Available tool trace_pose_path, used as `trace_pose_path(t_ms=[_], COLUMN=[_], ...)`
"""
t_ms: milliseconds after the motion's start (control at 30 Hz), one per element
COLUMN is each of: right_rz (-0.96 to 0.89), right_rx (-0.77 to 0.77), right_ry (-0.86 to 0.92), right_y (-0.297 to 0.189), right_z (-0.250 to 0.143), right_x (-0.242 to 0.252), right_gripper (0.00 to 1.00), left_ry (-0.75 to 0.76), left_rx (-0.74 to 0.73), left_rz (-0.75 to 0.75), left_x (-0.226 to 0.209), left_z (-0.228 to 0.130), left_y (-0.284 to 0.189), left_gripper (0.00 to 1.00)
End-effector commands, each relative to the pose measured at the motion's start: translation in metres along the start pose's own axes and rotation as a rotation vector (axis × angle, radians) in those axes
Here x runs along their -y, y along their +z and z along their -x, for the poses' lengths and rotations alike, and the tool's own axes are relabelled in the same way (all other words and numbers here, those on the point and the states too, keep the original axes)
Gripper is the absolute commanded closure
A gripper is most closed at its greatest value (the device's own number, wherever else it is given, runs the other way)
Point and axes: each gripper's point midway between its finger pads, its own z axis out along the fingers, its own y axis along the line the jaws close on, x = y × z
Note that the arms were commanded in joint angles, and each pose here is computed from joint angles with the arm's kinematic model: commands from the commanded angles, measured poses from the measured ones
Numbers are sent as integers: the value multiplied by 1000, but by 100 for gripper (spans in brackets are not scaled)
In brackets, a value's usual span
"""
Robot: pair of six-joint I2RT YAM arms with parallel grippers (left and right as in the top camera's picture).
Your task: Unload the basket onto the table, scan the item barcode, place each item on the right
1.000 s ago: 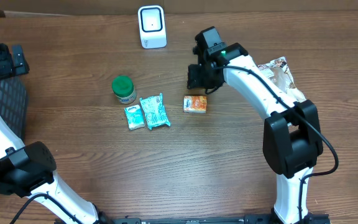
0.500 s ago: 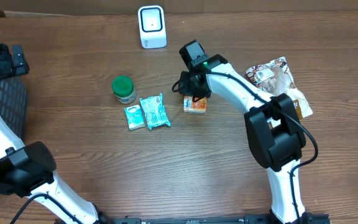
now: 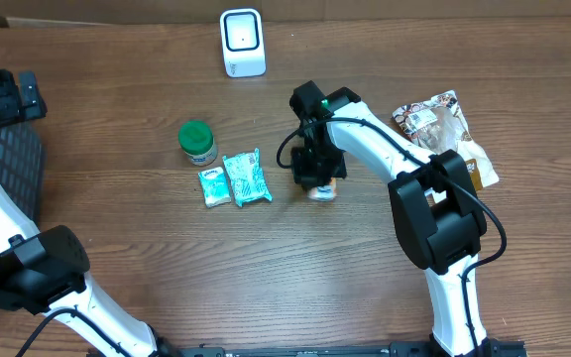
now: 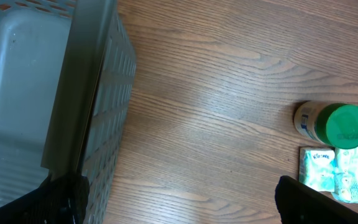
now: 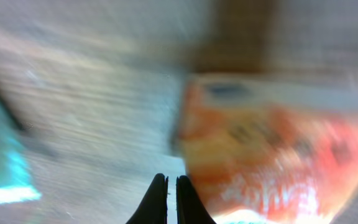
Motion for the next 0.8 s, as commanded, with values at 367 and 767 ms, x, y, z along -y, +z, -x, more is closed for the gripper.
trace_pose_path(t_ms=[367,767], right_rz=[34,122], right_rx=[192,142], right_ry=[-107,-43], right_y=[-120,-97], right_z=[12,13], right_x=[21,91], right_gripper=[95,60], left_ry=[21,21], left_rx=[46,46], left_rz=[12,12], left_x=[-1,-1], left_z=[2,2], left_y=[-16,-16], left_gripper=[0,0])
